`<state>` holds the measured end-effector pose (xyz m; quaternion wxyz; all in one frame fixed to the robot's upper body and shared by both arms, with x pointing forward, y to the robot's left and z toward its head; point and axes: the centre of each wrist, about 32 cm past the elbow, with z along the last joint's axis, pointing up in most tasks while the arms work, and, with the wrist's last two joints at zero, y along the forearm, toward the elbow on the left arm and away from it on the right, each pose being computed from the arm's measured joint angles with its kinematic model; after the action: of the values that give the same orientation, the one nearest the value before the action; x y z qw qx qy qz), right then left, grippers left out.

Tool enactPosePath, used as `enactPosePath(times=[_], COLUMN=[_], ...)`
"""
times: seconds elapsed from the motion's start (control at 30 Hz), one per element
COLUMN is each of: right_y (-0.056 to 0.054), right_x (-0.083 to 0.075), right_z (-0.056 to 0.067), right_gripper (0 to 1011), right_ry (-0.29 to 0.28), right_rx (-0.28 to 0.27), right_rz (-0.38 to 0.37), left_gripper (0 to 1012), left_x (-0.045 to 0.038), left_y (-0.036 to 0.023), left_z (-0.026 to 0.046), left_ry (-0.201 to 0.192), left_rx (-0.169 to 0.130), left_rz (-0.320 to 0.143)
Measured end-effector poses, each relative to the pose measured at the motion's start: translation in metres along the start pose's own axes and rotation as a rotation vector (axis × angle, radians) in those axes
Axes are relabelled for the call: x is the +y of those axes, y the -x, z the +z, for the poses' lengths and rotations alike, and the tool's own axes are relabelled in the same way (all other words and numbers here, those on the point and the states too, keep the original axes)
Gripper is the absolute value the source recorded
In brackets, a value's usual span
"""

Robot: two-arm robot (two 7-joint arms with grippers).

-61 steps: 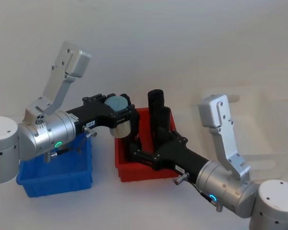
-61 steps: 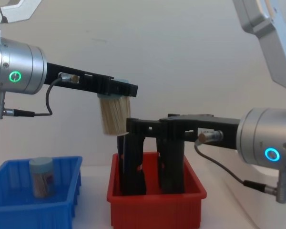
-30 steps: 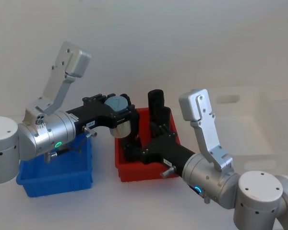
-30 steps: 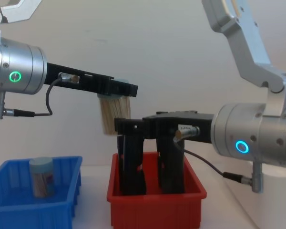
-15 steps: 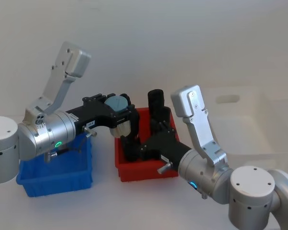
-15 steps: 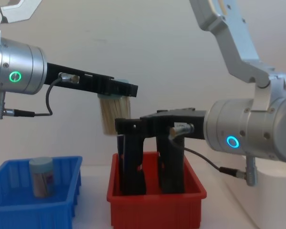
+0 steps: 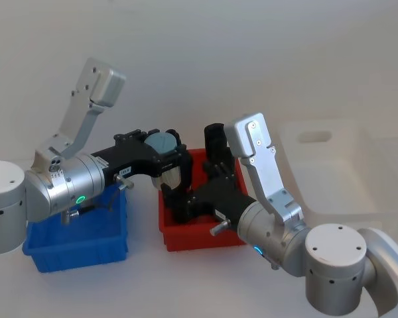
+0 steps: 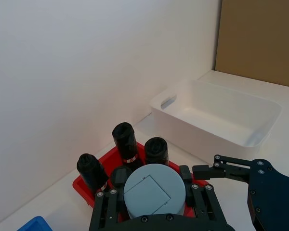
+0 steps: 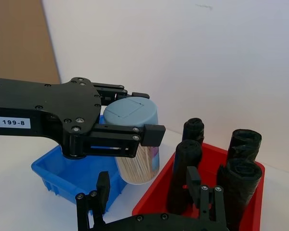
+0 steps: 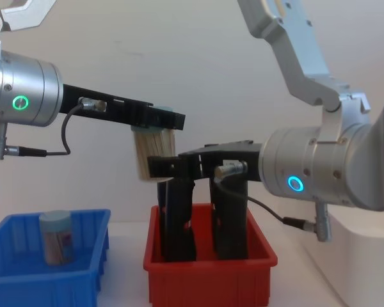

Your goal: Pick the cotton swabs from the blue box and place them into the white box.

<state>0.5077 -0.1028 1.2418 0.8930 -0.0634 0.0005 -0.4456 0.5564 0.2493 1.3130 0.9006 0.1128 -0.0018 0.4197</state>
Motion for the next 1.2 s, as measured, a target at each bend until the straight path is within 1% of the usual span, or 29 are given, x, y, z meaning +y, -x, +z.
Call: enactPosePath(times=[0.4, 1.2], right_y=[0.003, 0.006], right_x=[0.008, 0.023], right_z=[0.003, 0.003], right_gripper=[1001, 1001], right_ry=[0.008, 0.015], right_rx=[-0.011, -0.017], right_rz=[-0.008, -0.005], left_gripper=[670, 670], left_x=[0.0000, 0.0000], left_y=[0.0000, 0.0000], left_z=[0.0000, 0.0000], left_ry=[0.000, 0.000], left_rx=[0.000, 0.000], left_rz=[0.000, 0.000])
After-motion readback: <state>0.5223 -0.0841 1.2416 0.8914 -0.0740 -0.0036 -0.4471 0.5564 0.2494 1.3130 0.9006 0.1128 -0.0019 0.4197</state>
